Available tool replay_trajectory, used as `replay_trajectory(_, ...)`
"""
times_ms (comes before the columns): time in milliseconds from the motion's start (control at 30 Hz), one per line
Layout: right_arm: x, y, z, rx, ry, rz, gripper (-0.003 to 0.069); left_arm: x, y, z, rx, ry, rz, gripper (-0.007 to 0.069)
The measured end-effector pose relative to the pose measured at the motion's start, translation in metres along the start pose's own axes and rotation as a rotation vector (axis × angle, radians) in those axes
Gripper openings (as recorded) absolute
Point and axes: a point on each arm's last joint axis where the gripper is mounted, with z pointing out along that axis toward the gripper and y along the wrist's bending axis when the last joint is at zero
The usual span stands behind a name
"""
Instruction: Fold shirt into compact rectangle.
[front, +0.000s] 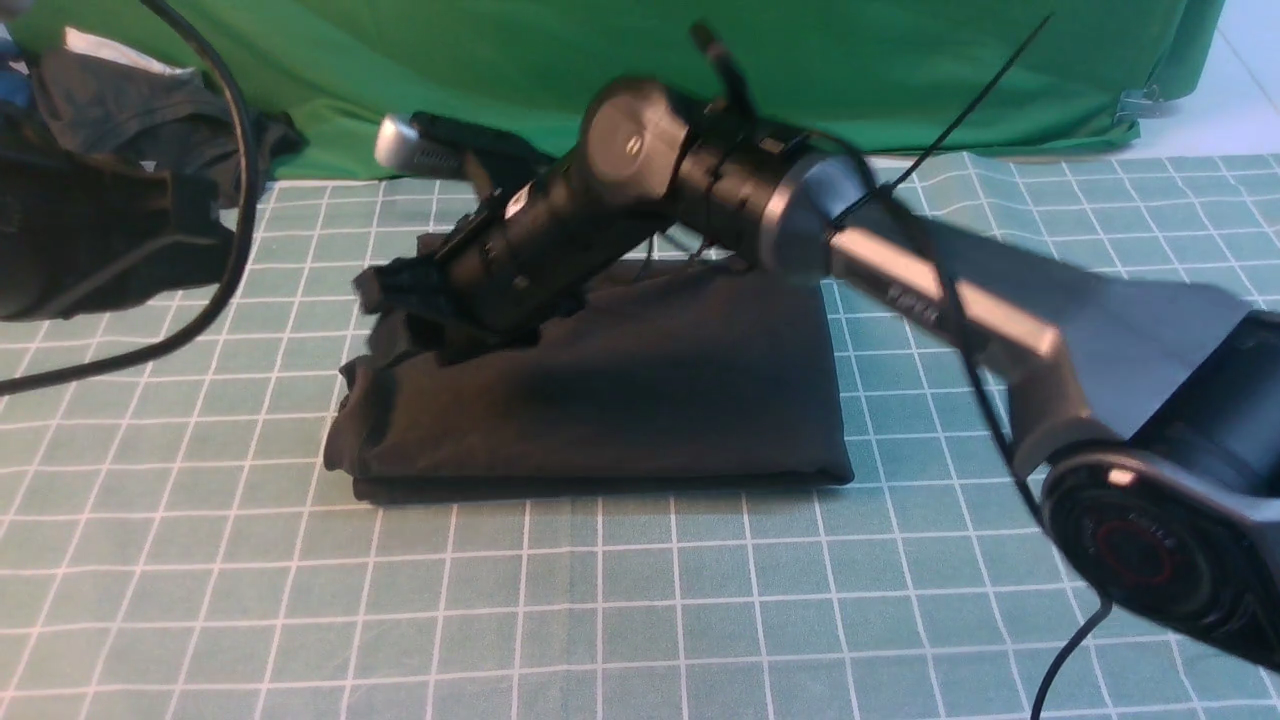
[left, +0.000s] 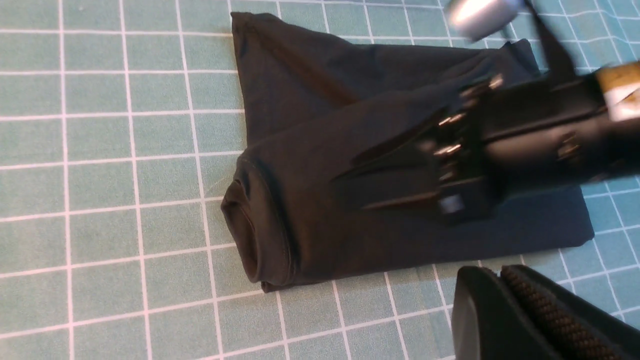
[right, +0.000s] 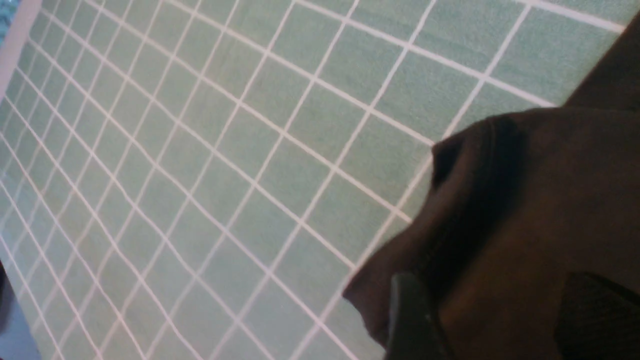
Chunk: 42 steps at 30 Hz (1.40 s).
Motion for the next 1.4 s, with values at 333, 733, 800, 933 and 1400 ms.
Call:
replay_trajectory(333, -0.028, -0.041, -0.156, 0.326, -0.024, -0.110, 0.0029, -0.009, 0.002, 0.043, 0.135, 0.047, -0.086, 0.0006)
replay_trajectory(733, 0.043, -0.075, -0.144, 0.429, 0.213, -0.086, 0.0025, 0.013, 0.023, 0.169, 0.102, 0.283, -0.122, 0.0006)
replay_trajectory(800, 0.048, -0.080, -0.138, 0.435, 0.212, -0.078, 0.0024, 0.018, 0.025, 0.181, 0.088, 0.307, -0.133, 0.0006)
replay_trajectory(933, 0.058, -0.091, -0.123, 0.423, 0.189, -0.047, 0.0024, 0.035, 0.040, 0.213, 0.014, 0.389, -0.162, 0.0006)
replay_trajectory(1400, 0.088, -0.134, -0.073, 0.443, 0.356, 0.019, 0.0022, 0.049, 0.053, 0.230, -0.085, 0.453, -0.185, 0.0006)
